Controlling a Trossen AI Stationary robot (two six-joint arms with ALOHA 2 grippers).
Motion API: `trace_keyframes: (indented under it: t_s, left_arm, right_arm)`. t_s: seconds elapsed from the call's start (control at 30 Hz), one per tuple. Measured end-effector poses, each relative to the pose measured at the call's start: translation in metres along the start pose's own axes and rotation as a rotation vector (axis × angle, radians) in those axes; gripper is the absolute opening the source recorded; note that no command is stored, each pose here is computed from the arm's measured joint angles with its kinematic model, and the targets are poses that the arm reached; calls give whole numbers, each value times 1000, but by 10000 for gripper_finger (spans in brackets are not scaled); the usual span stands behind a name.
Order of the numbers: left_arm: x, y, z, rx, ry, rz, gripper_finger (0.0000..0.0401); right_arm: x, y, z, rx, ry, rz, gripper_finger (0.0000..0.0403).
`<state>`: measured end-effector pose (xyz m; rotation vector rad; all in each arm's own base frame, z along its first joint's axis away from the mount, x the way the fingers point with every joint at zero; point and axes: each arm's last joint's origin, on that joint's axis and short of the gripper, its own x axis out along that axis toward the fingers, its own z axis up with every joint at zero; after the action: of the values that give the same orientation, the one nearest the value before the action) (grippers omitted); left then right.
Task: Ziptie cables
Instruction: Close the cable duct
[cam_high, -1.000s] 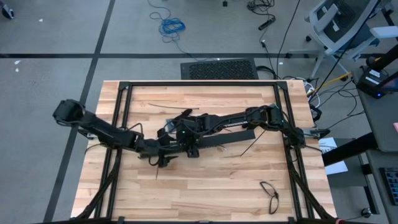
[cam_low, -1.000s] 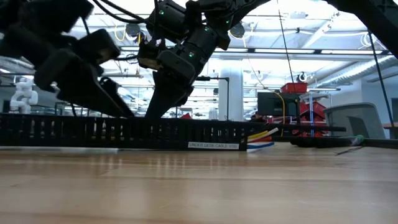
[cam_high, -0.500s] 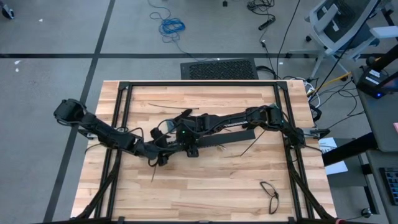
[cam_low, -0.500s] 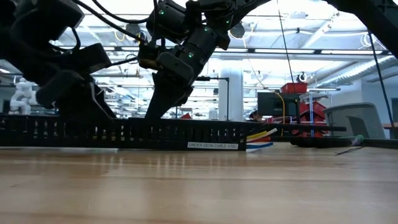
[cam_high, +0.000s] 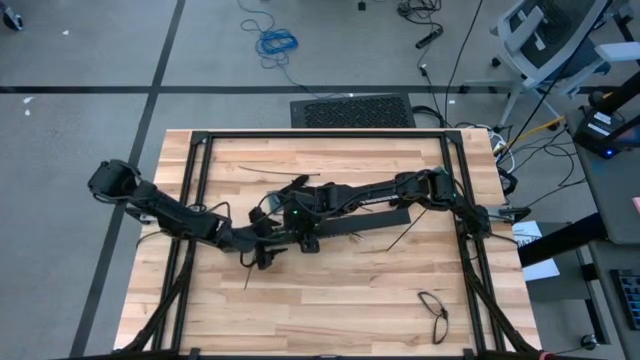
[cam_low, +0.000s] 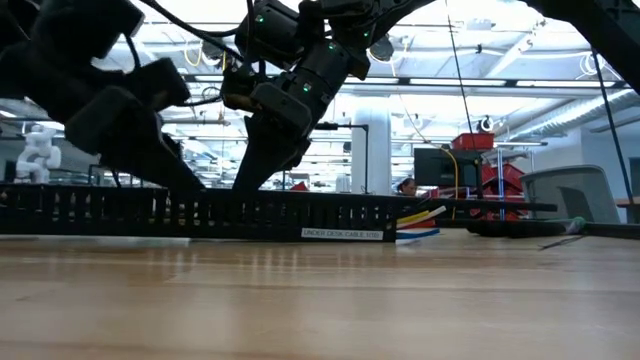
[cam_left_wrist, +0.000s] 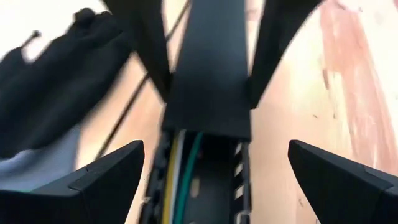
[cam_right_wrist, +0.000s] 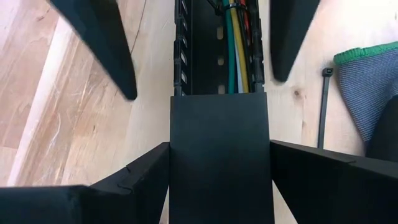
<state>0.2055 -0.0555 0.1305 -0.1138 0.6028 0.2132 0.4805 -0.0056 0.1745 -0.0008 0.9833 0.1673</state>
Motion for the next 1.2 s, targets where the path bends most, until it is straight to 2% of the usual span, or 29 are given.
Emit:
trace_keyframes:
  t_s: [0.23,0.63,0.77,1.2]
  left_arm:
    - [11,-1,-12,34,70,-17,393]
    - [8,8,-25,28,29,46,393]
    - [8,7,-22,40,-8,37,393]
    - [10,11,-20,57,-6,58,391]
  right_arm:
    - [0,0,0,-6,1,0,249]
    - [0,0,0,-6,2,0,249]
    - [0,0,0,-6,1,0,249]
    - [0,0,0,-6,1,-1,249]
